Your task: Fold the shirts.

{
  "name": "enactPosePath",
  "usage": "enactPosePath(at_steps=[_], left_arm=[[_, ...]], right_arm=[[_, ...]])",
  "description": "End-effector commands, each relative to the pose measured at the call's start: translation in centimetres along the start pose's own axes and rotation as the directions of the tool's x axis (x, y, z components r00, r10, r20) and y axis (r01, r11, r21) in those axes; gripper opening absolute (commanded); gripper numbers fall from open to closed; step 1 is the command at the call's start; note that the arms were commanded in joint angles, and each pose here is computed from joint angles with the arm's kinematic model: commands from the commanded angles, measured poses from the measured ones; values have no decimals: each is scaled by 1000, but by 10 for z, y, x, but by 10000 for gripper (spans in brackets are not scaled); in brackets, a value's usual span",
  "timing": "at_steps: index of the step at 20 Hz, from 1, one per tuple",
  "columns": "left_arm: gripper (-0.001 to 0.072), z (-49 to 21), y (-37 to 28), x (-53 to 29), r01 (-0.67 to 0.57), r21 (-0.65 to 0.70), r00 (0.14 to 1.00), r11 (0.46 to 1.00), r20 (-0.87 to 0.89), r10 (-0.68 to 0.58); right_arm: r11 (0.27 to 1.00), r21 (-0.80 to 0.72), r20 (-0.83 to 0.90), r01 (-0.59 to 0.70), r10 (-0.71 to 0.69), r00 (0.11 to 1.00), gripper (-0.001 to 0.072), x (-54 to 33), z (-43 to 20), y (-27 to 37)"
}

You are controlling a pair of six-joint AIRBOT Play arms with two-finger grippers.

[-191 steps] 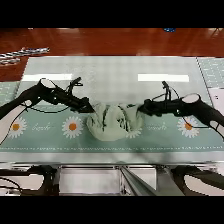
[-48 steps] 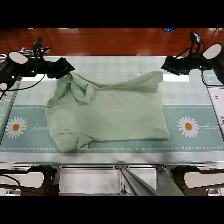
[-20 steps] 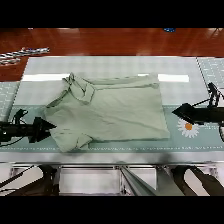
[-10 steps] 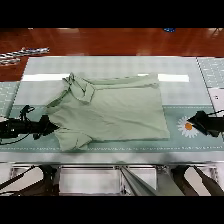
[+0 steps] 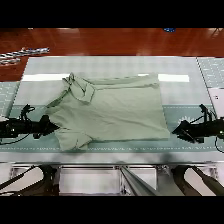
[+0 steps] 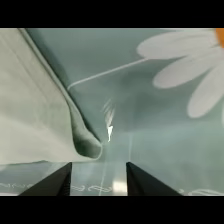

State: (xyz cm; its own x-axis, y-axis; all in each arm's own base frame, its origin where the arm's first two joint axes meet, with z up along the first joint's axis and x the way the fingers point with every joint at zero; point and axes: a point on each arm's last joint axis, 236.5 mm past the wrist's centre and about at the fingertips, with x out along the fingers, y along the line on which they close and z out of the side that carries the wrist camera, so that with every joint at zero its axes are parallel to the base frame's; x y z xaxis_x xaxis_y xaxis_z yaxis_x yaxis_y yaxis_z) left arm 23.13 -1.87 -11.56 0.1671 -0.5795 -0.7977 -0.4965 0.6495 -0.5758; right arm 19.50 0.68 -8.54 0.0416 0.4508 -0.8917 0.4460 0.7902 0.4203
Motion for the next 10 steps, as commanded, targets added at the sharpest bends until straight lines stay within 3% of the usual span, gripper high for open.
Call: enactPosePath(at_steps=[1, 9, 10], left_arm=[[19, -2, -1, 0, 5, -1, 1000, 1000, -9, -5], [19, -2, -2, 0, 7, -1, 1000, 1000, -9, -7], [19, -1, -4, 0, 14, -5, 1000, 1000, -5, -14]], right_arm=[[999, -36, -72, 5, -8, 997, 412, 15, -8, 6], [986, -19, -66, -164, 162, 985, 390, 59, 16, 58], [978, -52, -55, -201, 198, 979, 225, 59, 20, 72]])
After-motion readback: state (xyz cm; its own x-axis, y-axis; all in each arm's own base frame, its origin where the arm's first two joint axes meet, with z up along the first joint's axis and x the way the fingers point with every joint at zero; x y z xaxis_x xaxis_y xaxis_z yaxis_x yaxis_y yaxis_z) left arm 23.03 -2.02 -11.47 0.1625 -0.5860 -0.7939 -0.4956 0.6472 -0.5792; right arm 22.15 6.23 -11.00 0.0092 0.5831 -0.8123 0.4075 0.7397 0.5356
